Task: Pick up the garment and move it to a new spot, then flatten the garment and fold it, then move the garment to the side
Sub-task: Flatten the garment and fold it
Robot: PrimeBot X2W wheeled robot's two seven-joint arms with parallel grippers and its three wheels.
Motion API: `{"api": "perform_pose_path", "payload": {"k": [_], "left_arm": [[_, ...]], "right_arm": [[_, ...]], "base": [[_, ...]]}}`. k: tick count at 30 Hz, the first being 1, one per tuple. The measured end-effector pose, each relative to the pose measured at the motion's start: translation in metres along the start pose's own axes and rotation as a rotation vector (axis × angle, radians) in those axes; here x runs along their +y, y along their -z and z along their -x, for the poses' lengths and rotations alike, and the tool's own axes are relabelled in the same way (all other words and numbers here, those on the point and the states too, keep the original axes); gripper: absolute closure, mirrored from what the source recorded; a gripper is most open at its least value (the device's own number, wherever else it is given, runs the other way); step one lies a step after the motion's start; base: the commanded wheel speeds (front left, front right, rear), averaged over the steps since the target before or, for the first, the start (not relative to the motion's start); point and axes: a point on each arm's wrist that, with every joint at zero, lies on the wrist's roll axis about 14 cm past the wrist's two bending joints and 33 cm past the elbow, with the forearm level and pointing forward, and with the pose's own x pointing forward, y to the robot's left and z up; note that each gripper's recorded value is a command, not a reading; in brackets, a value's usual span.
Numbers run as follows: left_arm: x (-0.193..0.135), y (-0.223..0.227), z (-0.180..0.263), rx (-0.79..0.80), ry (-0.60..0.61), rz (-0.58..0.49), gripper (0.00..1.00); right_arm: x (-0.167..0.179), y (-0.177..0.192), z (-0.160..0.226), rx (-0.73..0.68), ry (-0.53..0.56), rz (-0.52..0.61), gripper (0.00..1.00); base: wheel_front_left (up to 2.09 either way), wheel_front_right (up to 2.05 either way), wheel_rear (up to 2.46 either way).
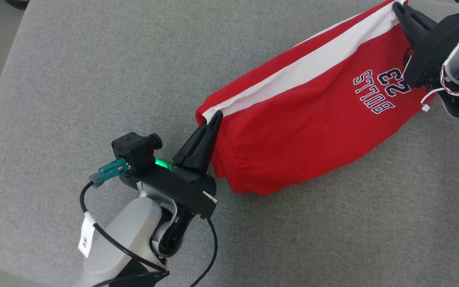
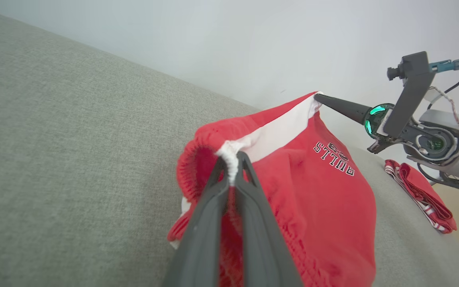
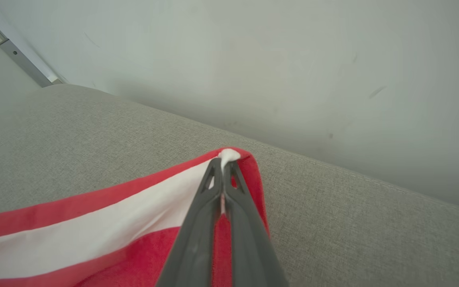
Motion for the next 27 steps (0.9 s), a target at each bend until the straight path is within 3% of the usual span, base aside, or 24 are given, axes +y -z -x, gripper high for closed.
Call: {"api": "perform_pose_path", "payload": {"k": [8, 9, 11, 12, 13, 14, 27], "left_arm": [[0.001, 0.003, -0.003, 0.008, -0.004, 0.009, 1.00], [0.001, 0.003, -0.003, 0.009, -0.005, 0.008, 1.00], [0.002, 0.004, -0.002, 0.011, -0.010, 0.008, 1.00], [0.003, 0.003, -0.002, 0.010, -0.013, 0.007, 0.63], [0.003, 0.002, -0.001, 0.009, -0.014, 0.002, 0.24], [0.003, 0.002, -0.001, 0.009, -0.016, -0.004, 0.00], [0.006, -0.016, 0.012, -0.051, -0.050, -0.043, 0.00]], "right_arm": [[0.001, 0.004, -0.007, -0.015, 0.002, 0.005, 1.00], [0.002, 0.004, -0.008, -0.017, 0.001, 0.006, 0.94], [0.002, 0.004, -0.008, -0.020, 0.002, 0.006, 0.47], [0.003, 0.004, -0.007, -0.024, 0.003, 0.008, 0.00], [0.003, 0.004, -0.007, -0.024, 0.004, 0.009, 0.00], [0.003, 0.004, -0.006, -0.021, 0.005, 0.013, 0.00], [0.003, -0.010, 0.022, -0.063, 0.022, 0.019, 0.00]], "base": [[0.00, 0.00, 0.00], [0.00, 0.00, 0.00], [0.00, 0.00, 0.00], [0.00, 0.00, 0.00], [0.00, 0.00, 0.00], [0.00, 0.00, 0.00], [0.00, 0.00, 0.00]]}}
